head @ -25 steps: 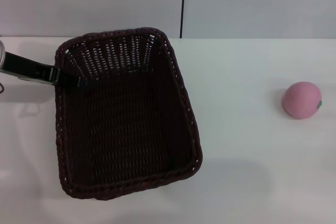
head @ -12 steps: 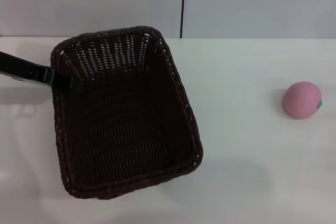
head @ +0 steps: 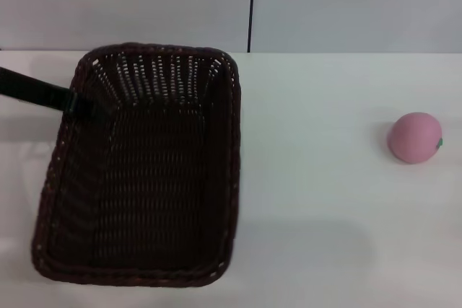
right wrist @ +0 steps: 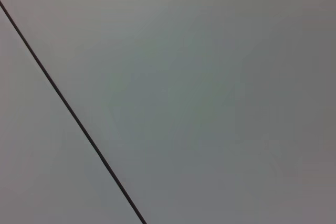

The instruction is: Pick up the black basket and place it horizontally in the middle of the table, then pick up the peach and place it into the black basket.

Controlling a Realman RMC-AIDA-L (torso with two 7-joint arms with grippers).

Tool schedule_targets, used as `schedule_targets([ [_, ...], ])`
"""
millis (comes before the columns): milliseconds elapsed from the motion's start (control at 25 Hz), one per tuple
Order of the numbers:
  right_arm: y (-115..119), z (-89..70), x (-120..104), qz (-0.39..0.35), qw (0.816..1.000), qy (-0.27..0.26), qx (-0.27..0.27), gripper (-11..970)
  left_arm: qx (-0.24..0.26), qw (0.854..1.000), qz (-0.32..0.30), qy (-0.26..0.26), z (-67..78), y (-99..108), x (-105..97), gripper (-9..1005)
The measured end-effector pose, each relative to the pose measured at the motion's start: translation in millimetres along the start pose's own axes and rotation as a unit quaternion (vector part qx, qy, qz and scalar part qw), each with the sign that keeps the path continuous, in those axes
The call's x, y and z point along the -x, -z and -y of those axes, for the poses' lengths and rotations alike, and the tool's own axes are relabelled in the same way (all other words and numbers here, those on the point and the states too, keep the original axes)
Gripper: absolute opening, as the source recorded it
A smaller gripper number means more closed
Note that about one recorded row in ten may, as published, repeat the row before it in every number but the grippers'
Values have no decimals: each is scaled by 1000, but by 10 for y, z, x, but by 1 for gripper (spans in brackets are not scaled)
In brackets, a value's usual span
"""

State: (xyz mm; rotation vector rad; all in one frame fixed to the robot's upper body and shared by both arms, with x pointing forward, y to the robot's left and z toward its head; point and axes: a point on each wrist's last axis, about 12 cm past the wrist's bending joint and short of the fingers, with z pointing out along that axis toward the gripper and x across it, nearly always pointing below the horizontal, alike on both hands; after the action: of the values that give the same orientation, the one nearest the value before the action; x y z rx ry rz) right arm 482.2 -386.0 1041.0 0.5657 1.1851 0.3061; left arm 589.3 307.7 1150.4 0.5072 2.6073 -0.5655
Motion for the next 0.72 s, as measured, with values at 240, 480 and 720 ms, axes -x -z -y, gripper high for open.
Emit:
schedule_targets([
  [240,16,11,2,0,1000,0,-2,616,-23,998,42,-33,46,54,44,281],
  [480,18,9,-2,-1,1000,-1,-3,616,-48,994,65,-79,136,58,127,214],
  [720,5,0,-7,-1,1000,-2,-2,616,-73,979,62,-180,407,-44,335,170],
])
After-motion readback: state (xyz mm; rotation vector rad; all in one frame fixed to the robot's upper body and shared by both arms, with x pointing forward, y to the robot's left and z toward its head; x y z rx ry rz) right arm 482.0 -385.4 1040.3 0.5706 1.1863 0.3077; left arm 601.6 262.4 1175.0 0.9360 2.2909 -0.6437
